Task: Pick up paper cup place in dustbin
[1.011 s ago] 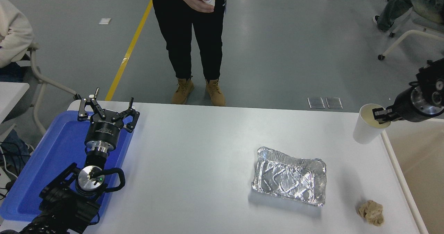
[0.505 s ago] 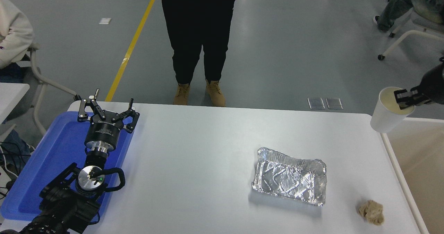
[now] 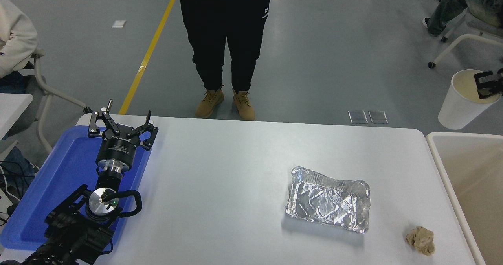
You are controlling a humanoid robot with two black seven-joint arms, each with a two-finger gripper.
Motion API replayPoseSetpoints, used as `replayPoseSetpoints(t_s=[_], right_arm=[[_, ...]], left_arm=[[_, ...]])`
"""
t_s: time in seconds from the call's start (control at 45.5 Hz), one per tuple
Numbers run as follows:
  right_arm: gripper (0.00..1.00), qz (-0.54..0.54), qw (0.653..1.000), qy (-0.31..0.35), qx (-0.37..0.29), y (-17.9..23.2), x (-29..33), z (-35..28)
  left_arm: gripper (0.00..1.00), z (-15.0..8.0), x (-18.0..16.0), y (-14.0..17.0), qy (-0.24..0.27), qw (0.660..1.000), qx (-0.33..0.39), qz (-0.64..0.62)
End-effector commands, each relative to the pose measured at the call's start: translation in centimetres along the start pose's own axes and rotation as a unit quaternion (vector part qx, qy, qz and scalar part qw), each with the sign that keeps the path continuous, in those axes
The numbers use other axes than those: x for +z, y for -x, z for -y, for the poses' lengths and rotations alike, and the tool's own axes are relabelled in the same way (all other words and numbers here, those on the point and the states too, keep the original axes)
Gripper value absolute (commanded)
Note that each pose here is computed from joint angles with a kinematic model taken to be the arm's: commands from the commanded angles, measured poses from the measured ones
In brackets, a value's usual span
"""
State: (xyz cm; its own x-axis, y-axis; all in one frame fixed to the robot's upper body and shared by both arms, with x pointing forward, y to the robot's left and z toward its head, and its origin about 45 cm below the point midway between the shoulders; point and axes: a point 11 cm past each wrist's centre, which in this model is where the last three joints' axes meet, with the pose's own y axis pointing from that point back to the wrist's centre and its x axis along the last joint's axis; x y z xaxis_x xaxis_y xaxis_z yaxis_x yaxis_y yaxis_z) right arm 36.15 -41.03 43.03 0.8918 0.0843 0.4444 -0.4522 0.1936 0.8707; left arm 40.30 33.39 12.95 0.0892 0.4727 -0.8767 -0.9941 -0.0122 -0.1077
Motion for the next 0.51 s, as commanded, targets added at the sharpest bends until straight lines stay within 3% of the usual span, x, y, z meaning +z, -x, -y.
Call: replayPoseSetpoints(t_s=[0.0, 0.484], right_arm=[[0.00, 0.006, 1.000, 0.014, 0.005, 0.1, 1.1, -1.5], [0.00, 0.038, 0.995, 0.087, 0.017, 4.6, 11.7, 0.7]], left_arm=[[1.00, 0.0, 0.0, 0.0, 0.000, 1.000, 0.000, 0.000], [1.00, 0.0, 0.0, 0.0, 0.001, 1.000, 0.000, 0.000]])
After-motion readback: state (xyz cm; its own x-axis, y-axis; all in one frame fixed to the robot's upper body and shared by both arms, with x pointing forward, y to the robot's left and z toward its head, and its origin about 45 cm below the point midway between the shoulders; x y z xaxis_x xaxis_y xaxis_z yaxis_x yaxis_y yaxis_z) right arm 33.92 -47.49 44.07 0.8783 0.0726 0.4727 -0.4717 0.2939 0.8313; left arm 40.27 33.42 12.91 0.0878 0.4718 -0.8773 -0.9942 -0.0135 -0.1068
